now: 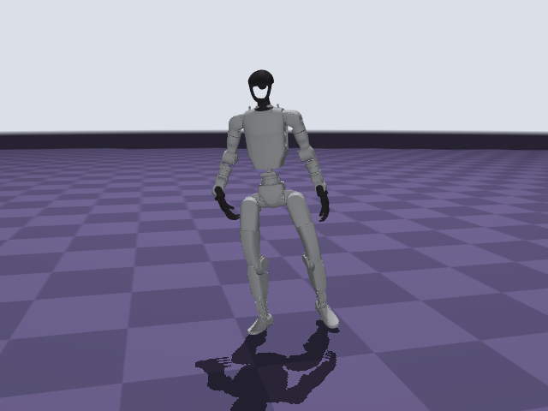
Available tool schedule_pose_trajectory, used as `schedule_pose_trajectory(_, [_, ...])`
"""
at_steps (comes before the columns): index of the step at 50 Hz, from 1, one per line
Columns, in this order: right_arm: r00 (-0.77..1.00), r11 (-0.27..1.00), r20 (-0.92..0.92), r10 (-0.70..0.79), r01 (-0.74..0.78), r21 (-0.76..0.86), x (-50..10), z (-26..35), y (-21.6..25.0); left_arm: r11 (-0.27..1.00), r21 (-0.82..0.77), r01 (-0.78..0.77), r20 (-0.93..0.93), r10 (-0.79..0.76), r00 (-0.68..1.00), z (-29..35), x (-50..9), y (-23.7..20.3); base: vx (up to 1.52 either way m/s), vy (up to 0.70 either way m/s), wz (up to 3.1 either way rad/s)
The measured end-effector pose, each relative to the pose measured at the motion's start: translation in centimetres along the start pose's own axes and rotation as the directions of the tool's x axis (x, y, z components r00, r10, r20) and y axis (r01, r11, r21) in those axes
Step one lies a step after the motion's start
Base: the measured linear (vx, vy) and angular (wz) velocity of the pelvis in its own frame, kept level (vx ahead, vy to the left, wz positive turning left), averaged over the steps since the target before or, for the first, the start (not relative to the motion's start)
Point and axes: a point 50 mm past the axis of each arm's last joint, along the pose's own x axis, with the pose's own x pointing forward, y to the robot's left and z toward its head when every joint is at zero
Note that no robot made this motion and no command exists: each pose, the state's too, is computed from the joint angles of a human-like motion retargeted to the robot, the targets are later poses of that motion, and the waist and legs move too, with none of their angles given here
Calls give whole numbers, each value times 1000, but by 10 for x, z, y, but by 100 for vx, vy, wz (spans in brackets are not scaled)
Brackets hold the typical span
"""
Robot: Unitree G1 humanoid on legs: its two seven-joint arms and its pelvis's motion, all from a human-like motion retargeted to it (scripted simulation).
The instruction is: Kungfu
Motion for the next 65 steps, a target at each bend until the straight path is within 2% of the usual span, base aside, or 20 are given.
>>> schedule_pose_trajectory(4, [1000, 992, -3, -6, 6, 130, 0, -13, 6, 999, -36, -1, 49, 3, 999, 9, 1, -12, -18, -46, -177])
schedule_pose_trajectory(7, [992, 952, -31, -126, 130, 277, -1, -32, 11, 1000, -9, -4, 49, 4, 999, 11, 3, -31, -4, -32, -115])
schedule_pose_trajectory(11, [922, 802, -115, -371, 380, 461, 0, -50, 14, 999, 17, 36, 51, -37, 998, 13, 3, -51, 4, -38, 5])
schedule_pose_trajectory(14, [856, 647, -217, -469, 500, 576, 2, -63, 24, 998, -39, 54, 18, -53, 998, 3, 2, -64, 9, -31, 21])
schedule_pose_trajectory(17, [825, 491, -314, -470, 540, 684, 8, -74, 43, 986, -125, 112, -17, -115, 993, -16, 0, -70, 19, -39, -349])
schedule_pose_trajectory(20, [826, 347, -370, -425, 527, 776, 11, -84, 62, 984, -122, 129, -104, -142, 984, -42, -2, -67, 28, -36, -54])
schedule_pose_trajectory(22, [846, 304, -374, -379, 496, 813, 10, -91, 72, 987, -102, 124, -152, -138, 979, -57, -5, -62, 34, -37, -34])
schedule_pose_trajectory(25, [881, 324, -371, -294, 457, 828, 8, -102, 90, 989, -101, 111, -222, -131, 966, -80, -9, -57, 45, -39, -32])
schedule_pose_trajectory(35, [867, 580, -485, -115, 455, 675, 3, -130, 159, 949, -311, 60, -378, -182, 908, -135, -27, -47, 71, -41, -29])
schedule_pose_trajectory(38, [868, 586, -474, -148, 463, 665, 9, -123, 155, 935, -352, 44, -326, -167, 931, -100, -17, -37, 27, -112, -32])
schedule_pose_trajectory(42, [861, 508, -450, -235, 504, 698, 9, -120, 141, 935, -347, 76, -136, -130, 982, -37, -3, -31, 49, -54, 27])
schedule_pose_trajectory(45, [859, 447, -437, -266, 511, 734, 10, -118, 140, 946, -261, 193, 36, -190, 981, 19, 1, -31, 67, 35, 76])
schedule_pose_trajectory(50, [833, 367, -439, -337, 545, 753, 4, -120, 125, 949, 79, 307, 314, -315, 895, 126, -14, -43, 48, 27, 203])
schedule_pose_trajectory(54, [825, 430, -434, -361, 560, 708, 0, -120, 113, 911, 339, 234, 468, -379, 798, 196, -41, -51, 28, -23, 193])
schedule_pose_trajectory(58, [817, 480, -435, -380, 576, 662, -1, -119, 107, 843, 530, 93, 538, -419, 731, 233, -63, -60, 21, -39, 155])
schedule_pose_trajectory(61, [811, 494, -431, -395, 584, 644, -1, -117, 106, 804, 595, -7, 569, -415, 710, 239, -68, -66, 15, -47, 167])
schedule_pose_trajectory(65, [822, 527, -388, -417, 567, 634, 10, -100, 97, 815, 573, -90, 600, -341, 724, 229, -61, -55, 0, -88, 68])
